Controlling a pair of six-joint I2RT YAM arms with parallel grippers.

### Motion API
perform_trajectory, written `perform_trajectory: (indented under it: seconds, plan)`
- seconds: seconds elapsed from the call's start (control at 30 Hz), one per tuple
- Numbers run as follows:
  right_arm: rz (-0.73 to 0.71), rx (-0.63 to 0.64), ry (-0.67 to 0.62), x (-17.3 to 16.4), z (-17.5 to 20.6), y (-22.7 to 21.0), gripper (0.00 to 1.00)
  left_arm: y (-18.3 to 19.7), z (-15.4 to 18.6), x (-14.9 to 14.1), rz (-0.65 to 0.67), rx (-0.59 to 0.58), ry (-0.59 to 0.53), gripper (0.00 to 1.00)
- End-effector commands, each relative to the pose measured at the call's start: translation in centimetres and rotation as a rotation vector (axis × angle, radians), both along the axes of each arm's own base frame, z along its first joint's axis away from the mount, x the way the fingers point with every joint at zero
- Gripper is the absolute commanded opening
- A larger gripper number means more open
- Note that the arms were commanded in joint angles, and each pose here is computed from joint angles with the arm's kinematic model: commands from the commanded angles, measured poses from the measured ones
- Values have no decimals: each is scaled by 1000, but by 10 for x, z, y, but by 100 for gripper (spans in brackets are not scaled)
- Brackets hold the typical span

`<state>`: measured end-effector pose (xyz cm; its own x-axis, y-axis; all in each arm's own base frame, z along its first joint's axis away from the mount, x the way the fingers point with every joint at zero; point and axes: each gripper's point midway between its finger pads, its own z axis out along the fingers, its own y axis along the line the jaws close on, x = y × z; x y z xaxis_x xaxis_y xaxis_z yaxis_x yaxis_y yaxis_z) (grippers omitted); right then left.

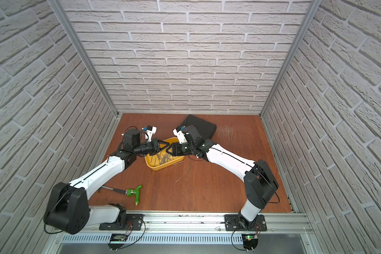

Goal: Put the nails on the desktop into the storage box
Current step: Pick up the nail from the center of the board, then place the nail in the storage box.

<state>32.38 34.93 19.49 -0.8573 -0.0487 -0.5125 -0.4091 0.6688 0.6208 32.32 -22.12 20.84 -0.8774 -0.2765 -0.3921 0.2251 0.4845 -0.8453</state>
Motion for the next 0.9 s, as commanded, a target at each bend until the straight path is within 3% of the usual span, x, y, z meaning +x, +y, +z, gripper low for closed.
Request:
perform_trajectory:
  seconds: [0.0, 0.1, 0.13, 0.27, 0.53, 0.8, 0.87]
  plan:
    - [-20, -82, -175, 3, 29, -19, 67, 14, -8, 6, 12, 93, -7, 0]
    - [2, -161, -271, -4, 30, -34, 98, 32, -23, 17, 46, 160, 17, 0]
    - [10, -187, -288, -6, 28, -39, 100, 37, -29, 22, 55, 173, 27, 0]
    - [30, -245, -316, -17, 18, -53, 100, 49, -57, 36, 62, 237, 75, 0]
    - [39, -362, -157, -39, -20, -71, 100, 50, -103, 56, 45, 301, 146, 0]
    - [186, -458, -216, -66, -47, -70, 97, 54, -131, 60, 35, 346, 205, 0]
    - [235, -484, -247, -70, -54, -69, 95, 55, -136, 59, 33, 354, 216, 9]
